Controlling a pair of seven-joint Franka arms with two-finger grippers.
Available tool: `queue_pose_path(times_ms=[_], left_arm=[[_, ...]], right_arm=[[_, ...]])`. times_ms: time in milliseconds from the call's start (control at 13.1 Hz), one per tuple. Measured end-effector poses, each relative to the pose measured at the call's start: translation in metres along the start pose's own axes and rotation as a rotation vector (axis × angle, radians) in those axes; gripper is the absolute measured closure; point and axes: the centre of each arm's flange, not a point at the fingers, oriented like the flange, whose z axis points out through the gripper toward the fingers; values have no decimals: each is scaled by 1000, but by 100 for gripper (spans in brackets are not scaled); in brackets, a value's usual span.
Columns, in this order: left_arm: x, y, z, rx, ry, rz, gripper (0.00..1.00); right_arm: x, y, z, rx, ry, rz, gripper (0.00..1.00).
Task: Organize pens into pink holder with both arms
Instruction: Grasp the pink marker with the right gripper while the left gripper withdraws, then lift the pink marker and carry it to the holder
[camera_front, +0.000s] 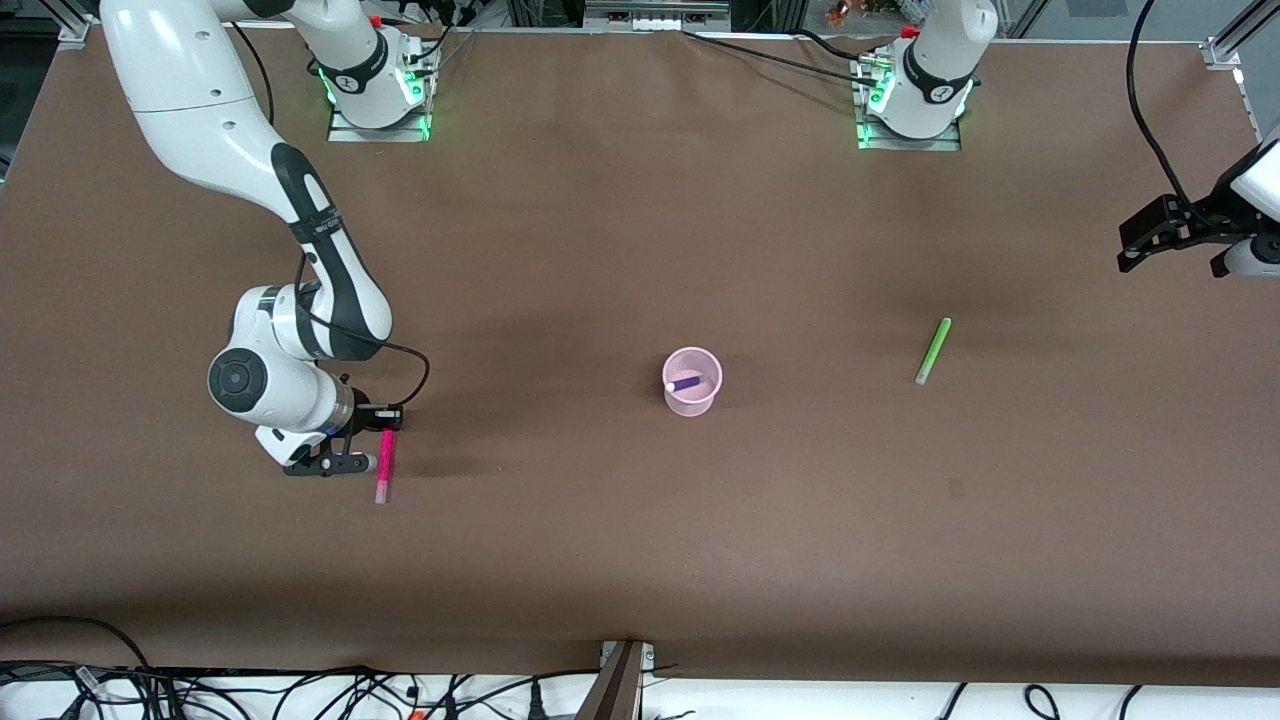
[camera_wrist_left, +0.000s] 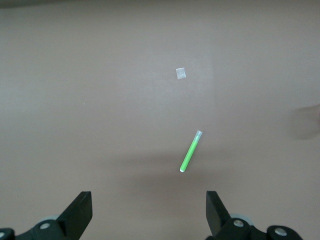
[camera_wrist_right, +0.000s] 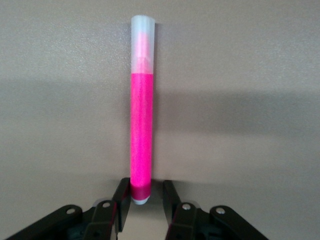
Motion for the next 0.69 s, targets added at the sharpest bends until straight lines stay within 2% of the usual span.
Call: queue_pose_path(times_ms=[76,153,229,534,687], left_arm=[[1,4,0,0,1,3,0],[3,8,-1,0,3,8,0],[5,13,-2,0,6,15,0],[9,18,-3,1,9,24,0],[9,17,-3,1,9,22,0]], right_arm=[[0,0,-1,0,2,0,74],[1,0,-1,0,2,0,74],[1,0,-2,2,4,2,82],[2,-4,-3,24,-7,17,82],[4,-12,-13,52,-66,59,82]])
